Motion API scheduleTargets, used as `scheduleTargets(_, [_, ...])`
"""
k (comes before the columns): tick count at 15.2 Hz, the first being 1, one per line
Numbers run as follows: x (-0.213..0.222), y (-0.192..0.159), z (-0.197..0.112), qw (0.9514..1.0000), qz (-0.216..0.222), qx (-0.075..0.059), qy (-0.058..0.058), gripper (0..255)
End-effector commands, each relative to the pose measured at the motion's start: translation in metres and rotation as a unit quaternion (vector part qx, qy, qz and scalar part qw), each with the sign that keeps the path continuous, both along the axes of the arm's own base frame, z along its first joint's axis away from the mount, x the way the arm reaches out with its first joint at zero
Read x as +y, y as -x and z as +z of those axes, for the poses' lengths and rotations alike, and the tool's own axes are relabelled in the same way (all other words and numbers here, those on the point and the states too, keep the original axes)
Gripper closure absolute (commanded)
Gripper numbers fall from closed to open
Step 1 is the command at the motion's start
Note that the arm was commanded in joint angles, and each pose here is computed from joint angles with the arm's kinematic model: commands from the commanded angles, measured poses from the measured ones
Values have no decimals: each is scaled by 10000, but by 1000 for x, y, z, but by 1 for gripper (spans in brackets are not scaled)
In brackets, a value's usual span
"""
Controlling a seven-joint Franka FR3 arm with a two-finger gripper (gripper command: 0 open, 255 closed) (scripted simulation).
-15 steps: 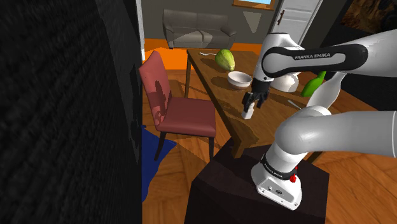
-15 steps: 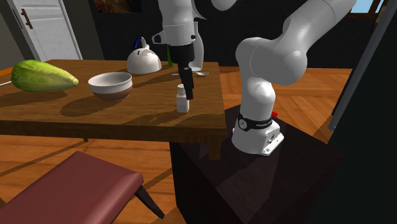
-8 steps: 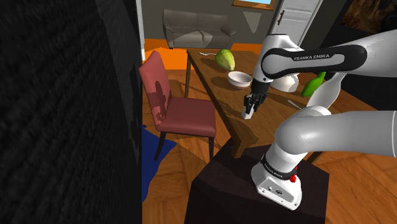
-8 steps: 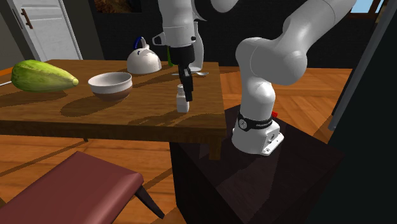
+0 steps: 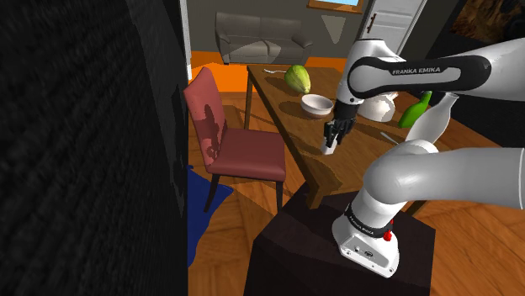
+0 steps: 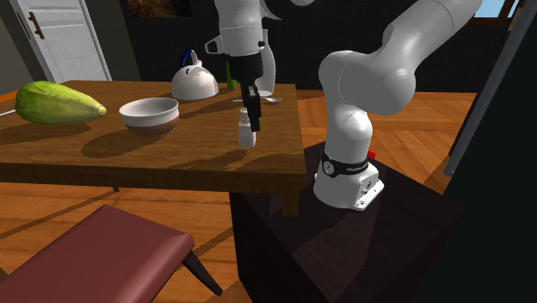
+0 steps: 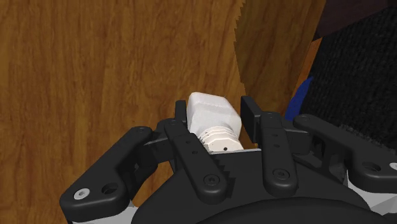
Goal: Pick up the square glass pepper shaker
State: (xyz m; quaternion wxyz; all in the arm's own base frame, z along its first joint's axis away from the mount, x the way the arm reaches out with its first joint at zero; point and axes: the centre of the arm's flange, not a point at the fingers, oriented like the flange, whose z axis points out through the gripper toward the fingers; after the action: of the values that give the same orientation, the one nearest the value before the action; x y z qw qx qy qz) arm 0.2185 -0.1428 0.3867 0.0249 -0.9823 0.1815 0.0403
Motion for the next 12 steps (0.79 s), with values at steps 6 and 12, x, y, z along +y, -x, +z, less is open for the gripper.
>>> scheduleTargets(6, [0, 0, 37, 10000, 1, 3, -1, 255])
scheduleTargets(12, [0, 0, 64, 10000, 1, 3, -1, 255])
